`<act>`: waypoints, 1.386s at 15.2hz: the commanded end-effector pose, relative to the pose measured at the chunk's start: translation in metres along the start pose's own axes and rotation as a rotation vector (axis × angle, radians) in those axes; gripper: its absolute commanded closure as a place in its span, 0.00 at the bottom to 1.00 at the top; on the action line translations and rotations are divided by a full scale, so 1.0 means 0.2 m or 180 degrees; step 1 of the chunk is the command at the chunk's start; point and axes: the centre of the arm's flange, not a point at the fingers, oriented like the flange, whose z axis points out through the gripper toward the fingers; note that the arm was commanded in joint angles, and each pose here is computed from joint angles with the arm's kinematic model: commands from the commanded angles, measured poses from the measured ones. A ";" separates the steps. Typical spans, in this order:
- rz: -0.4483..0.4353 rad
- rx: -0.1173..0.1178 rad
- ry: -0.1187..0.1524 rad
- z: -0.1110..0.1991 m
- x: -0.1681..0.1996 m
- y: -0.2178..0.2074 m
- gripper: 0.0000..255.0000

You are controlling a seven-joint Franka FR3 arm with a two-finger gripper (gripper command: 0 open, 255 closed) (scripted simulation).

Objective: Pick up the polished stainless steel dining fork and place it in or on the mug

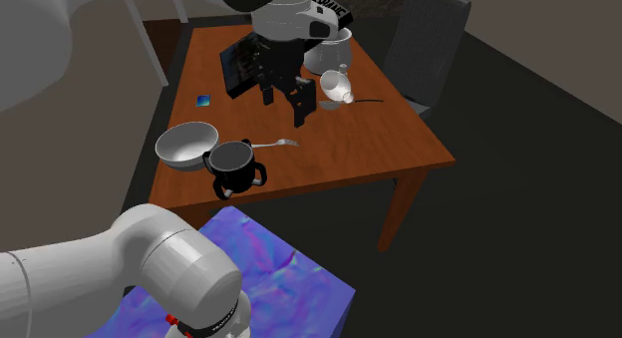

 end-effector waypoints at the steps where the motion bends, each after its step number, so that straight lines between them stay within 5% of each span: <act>1: 0.0000 0.0000 0.0000 0.00 0.00 0.00 0.00; 21: 0.1249 -0.0040 -0.0261 0.98 0.39 -0.82 0.00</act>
